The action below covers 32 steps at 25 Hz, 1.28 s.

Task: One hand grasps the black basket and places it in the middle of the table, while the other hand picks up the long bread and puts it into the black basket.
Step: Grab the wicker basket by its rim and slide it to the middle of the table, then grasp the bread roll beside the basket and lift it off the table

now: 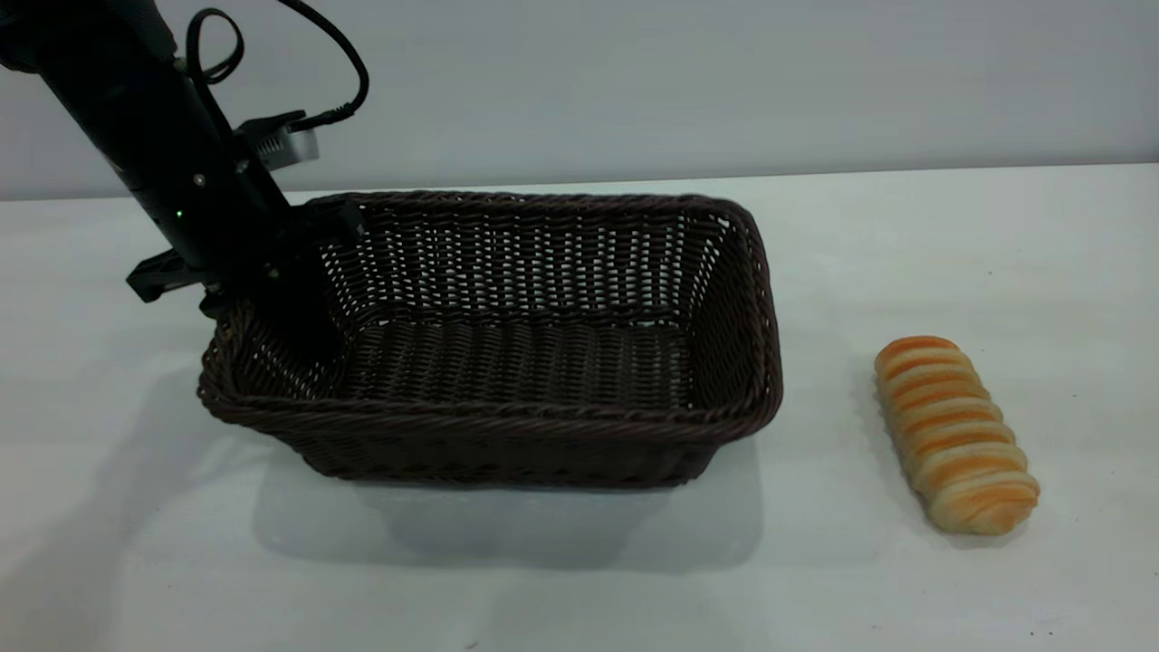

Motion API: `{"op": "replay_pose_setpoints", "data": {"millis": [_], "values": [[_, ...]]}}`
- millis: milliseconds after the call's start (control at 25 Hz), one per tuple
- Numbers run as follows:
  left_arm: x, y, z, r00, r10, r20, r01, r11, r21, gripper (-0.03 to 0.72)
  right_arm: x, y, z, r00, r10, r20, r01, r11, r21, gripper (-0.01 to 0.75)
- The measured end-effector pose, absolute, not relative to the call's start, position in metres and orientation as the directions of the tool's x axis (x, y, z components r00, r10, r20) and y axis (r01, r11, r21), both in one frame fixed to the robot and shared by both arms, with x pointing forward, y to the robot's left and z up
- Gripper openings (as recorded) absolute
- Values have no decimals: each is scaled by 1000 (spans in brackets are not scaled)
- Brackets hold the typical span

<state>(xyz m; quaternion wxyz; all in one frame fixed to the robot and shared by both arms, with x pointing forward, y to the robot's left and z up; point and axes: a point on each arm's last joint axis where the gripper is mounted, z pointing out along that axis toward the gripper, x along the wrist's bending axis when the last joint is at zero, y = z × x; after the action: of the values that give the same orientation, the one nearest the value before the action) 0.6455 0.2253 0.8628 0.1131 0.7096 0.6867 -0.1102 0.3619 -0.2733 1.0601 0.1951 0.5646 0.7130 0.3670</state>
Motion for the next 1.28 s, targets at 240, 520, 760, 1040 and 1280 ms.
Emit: {"op": "replay_pose_setpoints", "data": {"millis": [240, 520, 760, 1040, 1280], "values": [[645, 224, 863, 17, 947, -320, 1000, -18, 1, 312, 362, -273, 1060, -286, 948, 136, 662, 93, 744, 514], [644, 225, 866, 22, 947, -320, 1000, -26, -10, 480, 362, -274, 1060, -287, 949, 130, 662, 98, 743, 514], [641, 237, 898, 74, 979, -187, 997, -75, 5, 487, 362, -274, 1059, -287, 951, 117, 662, 109, 741, 514], [638, 247, 957, 111, 990, -92, 993, -107, 41, 488, 378, -268, 1051, -317, 926, 203, 702, 85, 707, 514], [634, 244, 998, 107, 986, -130, 989, -92, 113, 488, 438, -267, 1018, -292, 912, 287, 770, 46, 636, 482]]}}
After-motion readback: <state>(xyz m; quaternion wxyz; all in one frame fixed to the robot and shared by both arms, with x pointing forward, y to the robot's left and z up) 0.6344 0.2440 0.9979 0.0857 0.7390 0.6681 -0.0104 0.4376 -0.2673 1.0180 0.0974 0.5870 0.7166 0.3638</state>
